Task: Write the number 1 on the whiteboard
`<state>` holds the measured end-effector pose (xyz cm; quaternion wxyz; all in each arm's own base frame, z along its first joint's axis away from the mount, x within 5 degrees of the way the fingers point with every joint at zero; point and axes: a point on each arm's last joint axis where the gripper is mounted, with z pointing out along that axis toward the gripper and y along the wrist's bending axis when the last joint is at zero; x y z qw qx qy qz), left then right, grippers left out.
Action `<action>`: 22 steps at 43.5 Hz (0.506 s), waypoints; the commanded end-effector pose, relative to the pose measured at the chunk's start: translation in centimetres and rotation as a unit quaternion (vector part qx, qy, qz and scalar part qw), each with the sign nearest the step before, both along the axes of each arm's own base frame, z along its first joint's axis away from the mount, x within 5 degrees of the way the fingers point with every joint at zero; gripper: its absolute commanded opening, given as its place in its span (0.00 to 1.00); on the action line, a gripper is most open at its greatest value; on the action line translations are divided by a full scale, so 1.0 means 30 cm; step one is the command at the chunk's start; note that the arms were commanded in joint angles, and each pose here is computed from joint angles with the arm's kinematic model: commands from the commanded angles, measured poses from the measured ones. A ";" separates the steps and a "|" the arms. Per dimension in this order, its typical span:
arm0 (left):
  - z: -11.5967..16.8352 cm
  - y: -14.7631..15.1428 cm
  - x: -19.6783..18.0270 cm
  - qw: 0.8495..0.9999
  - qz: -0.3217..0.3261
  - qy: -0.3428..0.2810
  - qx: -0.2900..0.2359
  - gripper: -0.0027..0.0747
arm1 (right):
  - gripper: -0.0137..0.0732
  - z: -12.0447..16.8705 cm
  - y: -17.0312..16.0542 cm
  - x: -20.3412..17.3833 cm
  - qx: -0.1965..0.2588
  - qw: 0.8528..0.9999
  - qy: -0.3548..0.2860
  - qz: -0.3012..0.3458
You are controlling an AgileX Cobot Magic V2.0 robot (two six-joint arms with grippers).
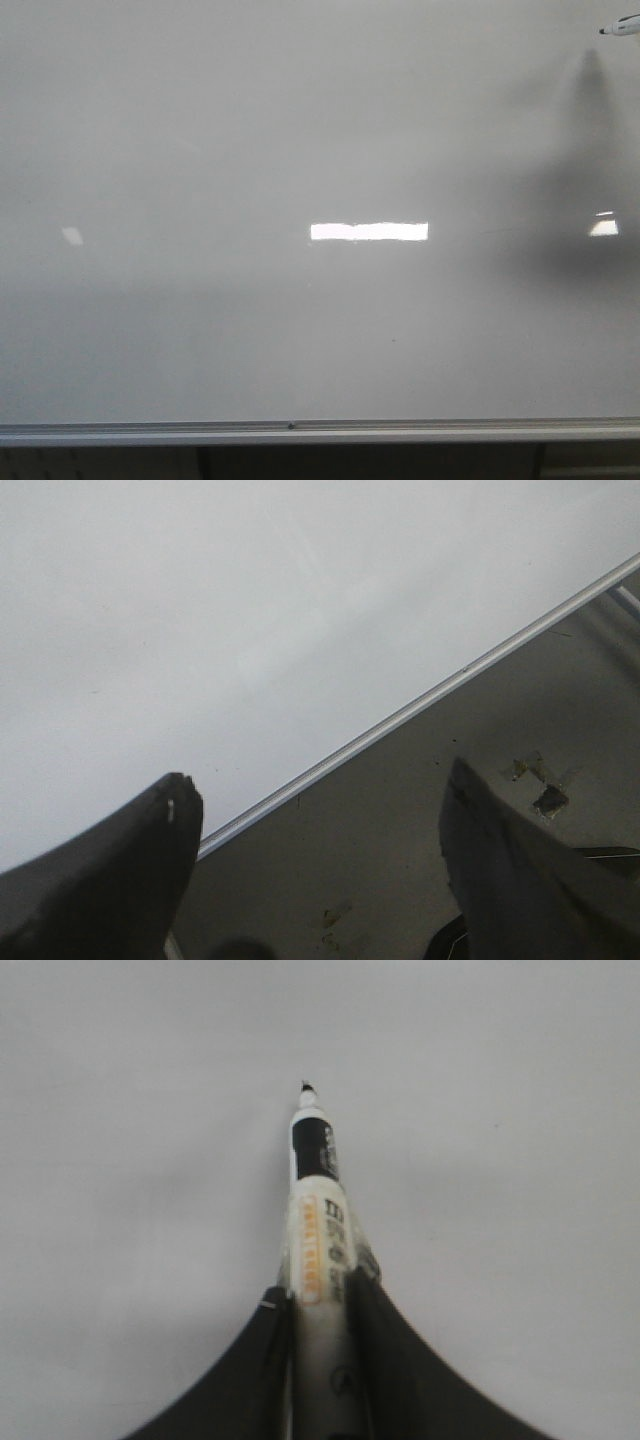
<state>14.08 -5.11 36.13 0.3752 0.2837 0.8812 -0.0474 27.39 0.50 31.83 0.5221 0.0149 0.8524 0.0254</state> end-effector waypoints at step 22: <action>0.050 -0.005 0.013 0.998 0.010 -0.055 -0.031 0.67 | 0.09 0.062 -0.008 0.028 0.000 0.998 -0.065 -0.007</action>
